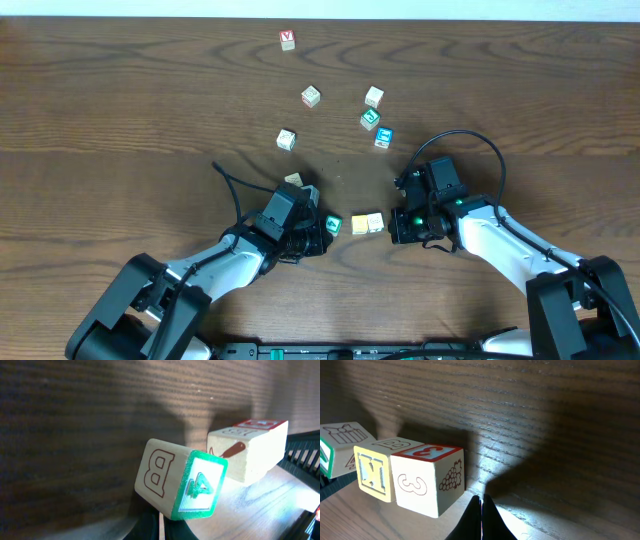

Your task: Lift 3 blocks

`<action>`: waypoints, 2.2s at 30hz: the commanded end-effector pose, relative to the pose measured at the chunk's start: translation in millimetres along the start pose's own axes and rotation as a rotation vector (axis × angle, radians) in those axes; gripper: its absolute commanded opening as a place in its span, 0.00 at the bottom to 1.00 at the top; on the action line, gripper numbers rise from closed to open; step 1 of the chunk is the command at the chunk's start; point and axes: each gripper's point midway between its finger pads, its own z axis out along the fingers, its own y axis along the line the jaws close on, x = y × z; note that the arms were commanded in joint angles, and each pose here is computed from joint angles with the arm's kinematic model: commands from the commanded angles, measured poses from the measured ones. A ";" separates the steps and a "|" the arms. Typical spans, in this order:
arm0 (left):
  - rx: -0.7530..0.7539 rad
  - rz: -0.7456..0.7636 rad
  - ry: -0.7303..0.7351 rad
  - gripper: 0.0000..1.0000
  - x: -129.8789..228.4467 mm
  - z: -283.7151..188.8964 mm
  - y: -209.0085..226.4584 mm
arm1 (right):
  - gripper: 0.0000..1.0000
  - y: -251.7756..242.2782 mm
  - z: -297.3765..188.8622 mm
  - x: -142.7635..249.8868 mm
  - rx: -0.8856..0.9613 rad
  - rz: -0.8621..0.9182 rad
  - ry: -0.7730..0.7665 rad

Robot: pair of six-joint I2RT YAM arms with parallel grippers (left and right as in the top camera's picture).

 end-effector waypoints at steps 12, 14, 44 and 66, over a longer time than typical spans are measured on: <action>-0.009 -0.046 -0.022 0.07 1.8 6.7 3.1 | 0.01 -2.3 2.0 1.2 -0.004 0.017 0.007; 0.014 -0.035 -0.030 0.07 1.9 8.3 -5.3 | 0.01 -2.2 2.0 1.2 -0.004 0.017 0.007; -0.356 0.051 -0.206 0.07 9.8 -57.8 30.9 | 0.01 -3.1 2.0 1.6 0.001 0.017 0.008; -0.330 0.056 -0.327 0.07 -34.6 -35.8 34.9 | 0.01 -1.6 2.0 -0.7 -0.007 0.013 0.000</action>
